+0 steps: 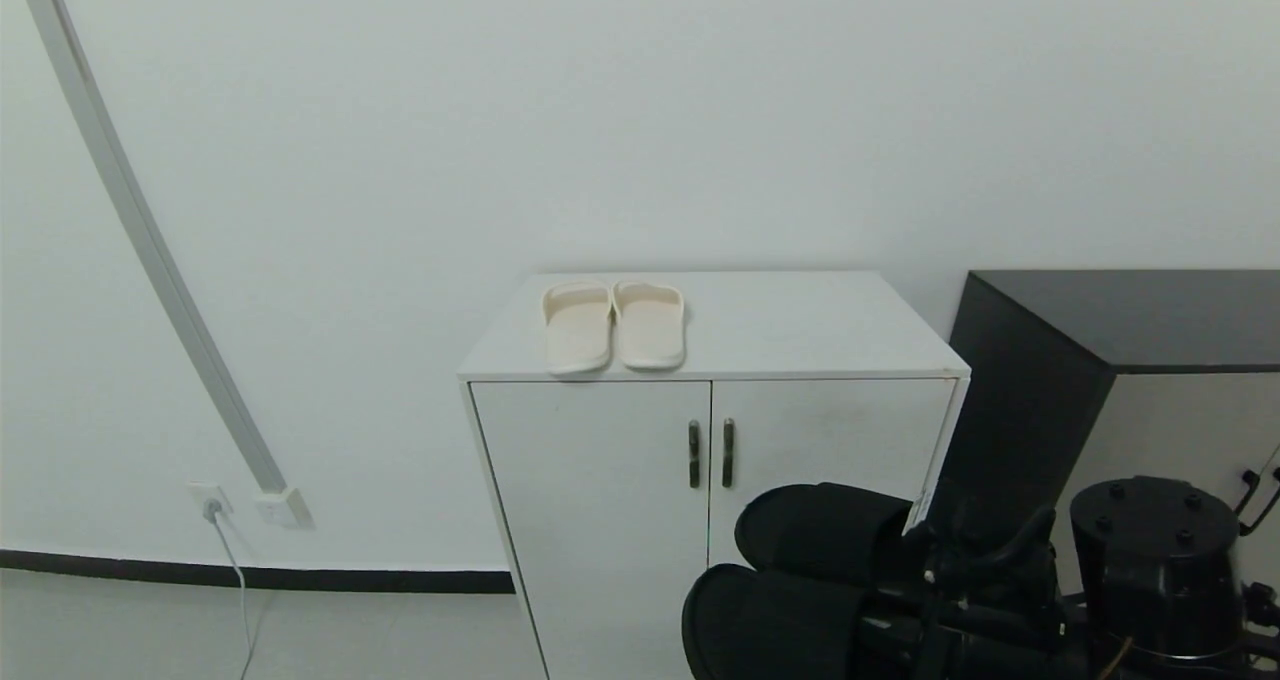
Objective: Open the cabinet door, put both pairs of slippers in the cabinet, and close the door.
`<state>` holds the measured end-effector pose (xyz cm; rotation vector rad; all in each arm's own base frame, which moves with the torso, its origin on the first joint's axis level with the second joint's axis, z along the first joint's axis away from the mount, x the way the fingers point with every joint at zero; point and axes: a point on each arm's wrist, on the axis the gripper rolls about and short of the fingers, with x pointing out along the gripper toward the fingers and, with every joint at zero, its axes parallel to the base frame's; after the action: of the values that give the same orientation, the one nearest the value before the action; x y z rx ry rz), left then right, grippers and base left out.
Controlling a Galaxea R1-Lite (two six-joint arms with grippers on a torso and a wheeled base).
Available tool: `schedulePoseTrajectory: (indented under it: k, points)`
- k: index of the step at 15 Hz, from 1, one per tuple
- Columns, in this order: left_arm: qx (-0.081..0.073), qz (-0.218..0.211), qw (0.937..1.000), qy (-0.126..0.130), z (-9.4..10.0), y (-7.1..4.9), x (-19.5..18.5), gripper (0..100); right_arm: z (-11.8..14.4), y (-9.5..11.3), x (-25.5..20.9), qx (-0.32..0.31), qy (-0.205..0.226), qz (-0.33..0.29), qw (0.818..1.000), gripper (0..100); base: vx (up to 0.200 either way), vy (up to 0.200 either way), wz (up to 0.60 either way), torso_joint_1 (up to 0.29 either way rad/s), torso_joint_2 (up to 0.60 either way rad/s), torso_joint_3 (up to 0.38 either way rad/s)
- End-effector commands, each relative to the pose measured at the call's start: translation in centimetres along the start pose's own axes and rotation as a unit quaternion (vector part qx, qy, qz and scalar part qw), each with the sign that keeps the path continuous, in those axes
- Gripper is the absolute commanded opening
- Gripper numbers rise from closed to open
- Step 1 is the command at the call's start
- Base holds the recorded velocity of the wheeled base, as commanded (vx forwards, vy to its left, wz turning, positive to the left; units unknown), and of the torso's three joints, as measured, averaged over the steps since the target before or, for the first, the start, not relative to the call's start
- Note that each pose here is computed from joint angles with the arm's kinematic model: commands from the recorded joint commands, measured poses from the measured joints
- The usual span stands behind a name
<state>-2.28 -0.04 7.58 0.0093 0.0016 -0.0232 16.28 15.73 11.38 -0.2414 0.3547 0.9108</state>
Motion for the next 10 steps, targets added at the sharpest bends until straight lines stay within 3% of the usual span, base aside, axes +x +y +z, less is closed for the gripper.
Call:
schedulePoseTrajectory:
  k: [1,10]
  points:
    - [0.0,0.0,1.0,0.0,0.0,0.0,0.0,100,-0.46,0.13,-0.08,0.0,0.009,0.003,1.0,0,0.0,0.0,0.0,-0.212,0.54,0.32]
    - [-0.005,0.001,1.0,0.0,0.0,0.0,0.0,100,-0.51,0.29,0.01,-0.002,-0.001,0.011,1.0,0,0.0,0.0,0.0,-0.184,0.51,0.32]
